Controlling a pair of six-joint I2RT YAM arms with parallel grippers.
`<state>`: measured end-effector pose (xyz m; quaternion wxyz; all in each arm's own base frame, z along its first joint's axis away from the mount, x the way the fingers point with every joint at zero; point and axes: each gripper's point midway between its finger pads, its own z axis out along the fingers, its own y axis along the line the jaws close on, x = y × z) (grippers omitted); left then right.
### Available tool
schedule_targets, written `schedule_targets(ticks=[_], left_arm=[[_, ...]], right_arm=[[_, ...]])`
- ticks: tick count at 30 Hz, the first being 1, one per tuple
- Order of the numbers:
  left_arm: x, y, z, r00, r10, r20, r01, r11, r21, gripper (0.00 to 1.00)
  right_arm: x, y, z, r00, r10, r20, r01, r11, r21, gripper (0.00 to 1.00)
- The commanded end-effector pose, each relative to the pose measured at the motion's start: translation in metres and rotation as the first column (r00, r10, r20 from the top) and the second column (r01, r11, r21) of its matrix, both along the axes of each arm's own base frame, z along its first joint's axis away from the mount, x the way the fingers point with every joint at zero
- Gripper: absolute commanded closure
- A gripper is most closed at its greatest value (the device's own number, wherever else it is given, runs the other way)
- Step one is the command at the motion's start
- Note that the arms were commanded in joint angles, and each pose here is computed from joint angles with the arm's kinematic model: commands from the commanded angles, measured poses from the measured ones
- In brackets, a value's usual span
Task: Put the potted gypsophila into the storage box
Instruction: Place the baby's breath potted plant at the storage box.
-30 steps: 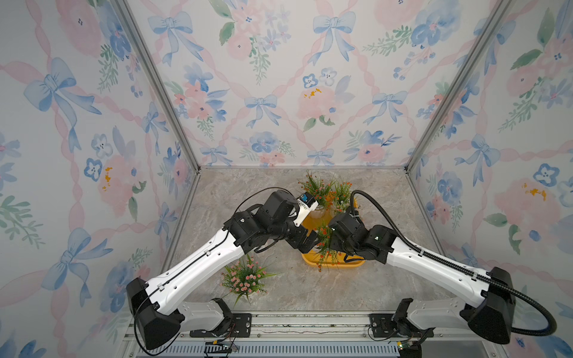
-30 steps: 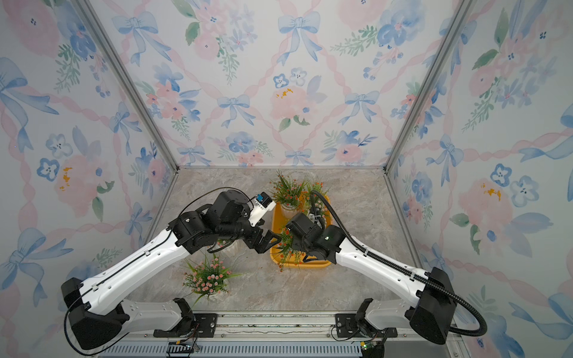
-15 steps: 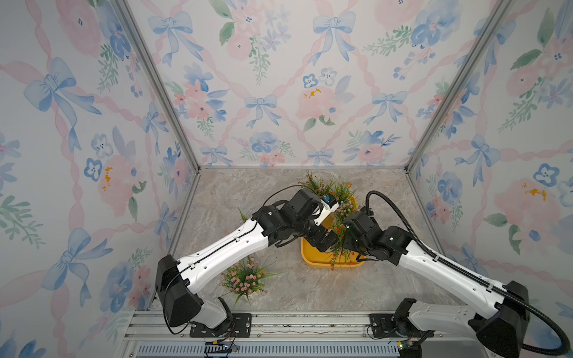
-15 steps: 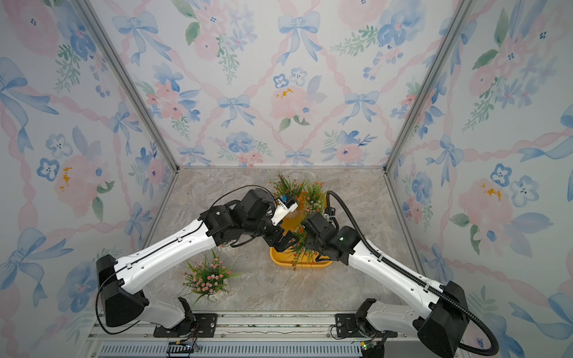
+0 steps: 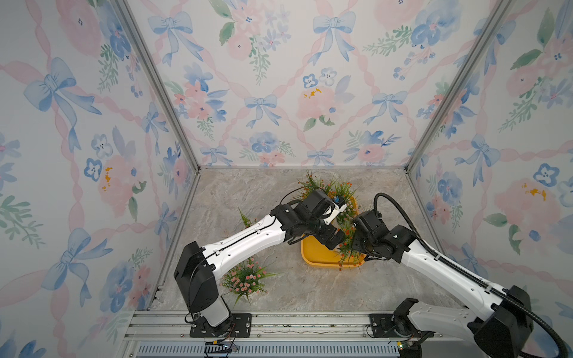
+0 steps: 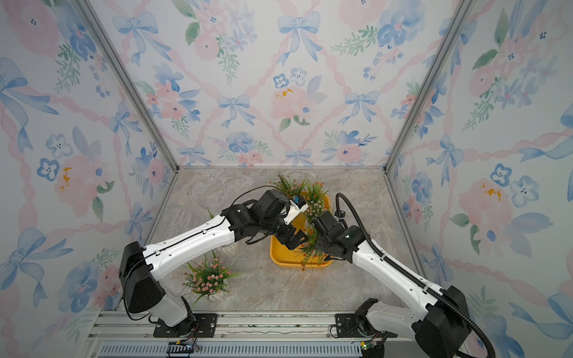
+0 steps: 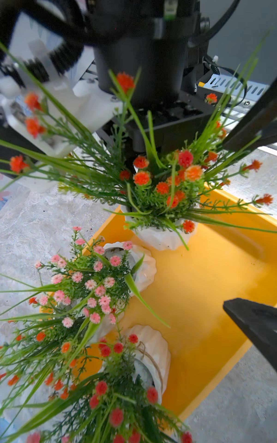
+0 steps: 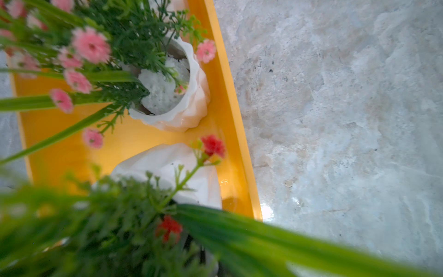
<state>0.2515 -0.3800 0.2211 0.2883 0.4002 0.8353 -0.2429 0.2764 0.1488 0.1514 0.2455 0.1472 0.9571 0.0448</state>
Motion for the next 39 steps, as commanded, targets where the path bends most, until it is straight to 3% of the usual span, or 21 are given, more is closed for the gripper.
schedule_targets(ticks=[1, 9, 14, 30, 39], left_arm=[[0.007, -0.006, 0.000, 1.000, -0.004, 0.029, 0.004, 1.000, 0.012, 0.02], [0.022, -0.002, -0.015, 0.997, 0.065, 0.047, -0.068, 0.996, 0.057, 0.02], [0.025, 0.008, -0.026, 0.991, 0.120, 0.060, -0.124, 0.989, 0.077, 0.02], [0.041, 0.025, -0.022, 0.974, 0.205, 0.098, -0.213, 0.974, 0.079, 0.02], [0.039, 0.035, -0.023, 0.973, 0.219, 0.077, -0.224, 0.972, 0.069, 0.02]], right_arm=[[0.009, 0.006, -0.001, 0.999, 0.031, -0.006, -0.031, 0.999, -0.012, 0.96], [0.019, 0.006, -0.012, 0.997, 0.042, -0.064, -0.046, 0.996, -0.073, 0.97], [0.021, -0.003, -0.024, 0.995, 0.028, -0.092, -0.032, 0.999, -0.041, 0.96], [0.018, -0.012, -0.038, 0.981, 0.040, -0.191, -0.062, 0.992, -0.107, 0.93], [0.015, -0.011, -0.041, 0.980, 0.040, -0.193, -0.057, 0.995, -0.087, 0.85]])
